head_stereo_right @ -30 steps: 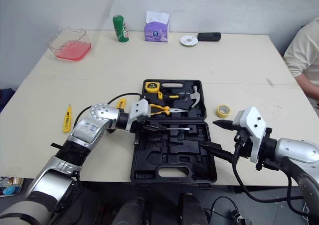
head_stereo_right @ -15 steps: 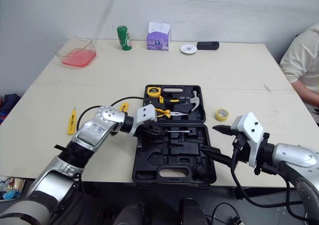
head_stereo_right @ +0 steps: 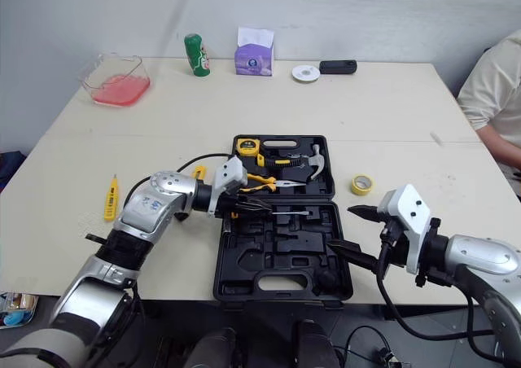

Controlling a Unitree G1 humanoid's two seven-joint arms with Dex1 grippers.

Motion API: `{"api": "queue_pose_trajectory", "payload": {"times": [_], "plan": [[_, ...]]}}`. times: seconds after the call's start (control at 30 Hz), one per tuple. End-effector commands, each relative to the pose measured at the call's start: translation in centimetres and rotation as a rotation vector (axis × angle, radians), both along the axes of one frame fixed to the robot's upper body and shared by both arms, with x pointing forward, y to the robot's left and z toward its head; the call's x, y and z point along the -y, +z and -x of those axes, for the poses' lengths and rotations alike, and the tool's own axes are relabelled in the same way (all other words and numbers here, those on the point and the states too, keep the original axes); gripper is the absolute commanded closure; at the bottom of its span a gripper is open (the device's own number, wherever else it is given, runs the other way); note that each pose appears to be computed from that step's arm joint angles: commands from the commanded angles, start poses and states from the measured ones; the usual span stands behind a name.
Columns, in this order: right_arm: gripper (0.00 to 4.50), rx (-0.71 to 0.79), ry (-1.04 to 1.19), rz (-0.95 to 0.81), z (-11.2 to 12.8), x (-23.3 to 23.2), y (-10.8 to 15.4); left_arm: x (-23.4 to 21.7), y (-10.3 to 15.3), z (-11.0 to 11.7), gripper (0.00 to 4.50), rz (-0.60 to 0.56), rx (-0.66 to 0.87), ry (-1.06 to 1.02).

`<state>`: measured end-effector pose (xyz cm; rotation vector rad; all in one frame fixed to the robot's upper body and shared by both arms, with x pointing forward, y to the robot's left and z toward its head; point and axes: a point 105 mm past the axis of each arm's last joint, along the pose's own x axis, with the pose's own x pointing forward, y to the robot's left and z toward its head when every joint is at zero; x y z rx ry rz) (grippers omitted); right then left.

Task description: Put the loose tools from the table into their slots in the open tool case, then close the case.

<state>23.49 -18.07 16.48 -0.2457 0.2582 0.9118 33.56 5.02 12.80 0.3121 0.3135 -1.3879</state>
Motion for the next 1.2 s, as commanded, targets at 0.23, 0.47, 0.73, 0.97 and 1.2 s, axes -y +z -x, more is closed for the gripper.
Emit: {"api": "queue_pose_trajectory", "payload": {"times": [0.23, 0.47, 0.73, 0.97, 1.2], "plan": [[0.00, 0.035, 0.000, 0.015, 0.2, 0.0, 0.7, -1.3, -4.2, -0.2, 4.46, -0.289, -0.012, 0.016], [0.00, 0.028, -0.020, 0.016, 0.0, 0.3, 0.4, -1.4, -6.2, 1.1, 4.46, -0.359, -0.048, -0.006], [0.00, 0.043, -0.066, 0.006, -0.3, 1.4, 0.9, -0.7, -2.3, 0.1, 4.18, -0.112, 0.035, 0.044], [0.00, 0.060, -0.338, -0.020, 0.2, 9.2, 2.8, -9.8, 4.4, 3.2, 1.51, 0.300, 0.047, 0.308], [0.00, 0.037, -0.519, 0.042, 2.1, 15.5, 3.1, -20.9, 2.7, 7.0, 0.08, 0.273, -0.009, 0.750]]}}
